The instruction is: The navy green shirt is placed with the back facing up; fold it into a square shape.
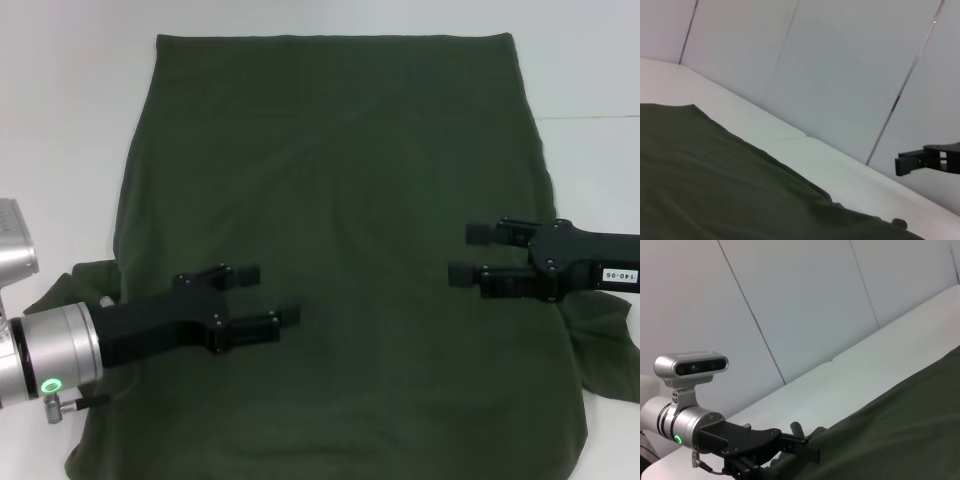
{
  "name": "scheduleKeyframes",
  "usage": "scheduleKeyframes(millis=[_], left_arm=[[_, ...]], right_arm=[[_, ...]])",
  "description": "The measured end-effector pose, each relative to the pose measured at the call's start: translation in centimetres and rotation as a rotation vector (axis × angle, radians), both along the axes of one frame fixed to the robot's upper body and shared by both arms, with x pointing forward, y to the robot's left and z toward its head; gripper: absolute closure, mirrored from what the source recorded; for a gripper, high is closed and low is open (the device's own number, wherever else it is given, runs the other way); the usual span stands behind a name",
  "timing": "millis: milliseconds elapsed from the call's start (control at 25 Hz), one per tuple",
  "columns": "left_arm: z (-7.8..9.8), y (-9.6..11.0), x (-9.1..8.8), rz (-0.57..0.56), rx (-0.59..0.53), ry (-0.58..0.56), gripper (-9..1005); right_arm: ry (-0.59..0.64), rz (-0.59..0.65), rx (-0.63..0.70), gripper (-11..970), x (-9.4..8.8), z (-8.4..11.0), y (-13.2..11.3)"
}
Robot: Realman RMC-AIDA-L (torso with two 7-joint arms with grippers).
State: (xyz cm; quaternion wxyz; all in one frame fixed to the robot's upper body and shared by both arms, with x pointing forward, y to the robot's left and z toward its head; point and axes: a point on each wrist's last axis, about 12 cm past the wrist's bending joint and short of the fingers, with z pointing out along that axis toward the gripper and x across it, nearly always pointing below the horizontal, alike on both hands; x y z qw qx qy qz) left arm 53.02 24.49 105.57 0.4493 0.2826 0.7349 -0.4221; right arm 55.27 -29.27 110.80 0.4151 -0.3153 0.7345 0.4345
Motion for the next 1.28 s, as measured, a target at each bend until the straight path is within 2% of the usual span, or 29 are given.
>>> scheduleKeyframes(millis=[240, 560, 720, 960, 1280], left_arm=[[0.3, 1.1, 0.5, 0.091, -0.038, 0.002, 63], [0.2, 4.7, 0.4, 0.271, -0.055, 0.019, 64], [0.0, 7.1, 0.0, 0.365, -0.034, 0.034, 64], [-0.3, 9.7, -0.9, 0.466, 0.001, 0.051, 64], [-1.4, 11.6, -2.0, 0.563, 0.053, 0.088, 64]], right_arm=[[0.001, 0.001, 0.009, 36, -0.1, -0.1, 0.3], [0.012, -0.008, 0.03, 38, 0.3, 0.1, 0.9], [0.008, -0.013, 0.043, 39, 0.5, 0.2, 1.2], [0.017, -0.026, 0.054, 40, 1.0, 0.2, 1.9], [0.029, -0.022, 0.07, 42, 1.0, 0.1, 2.3]])
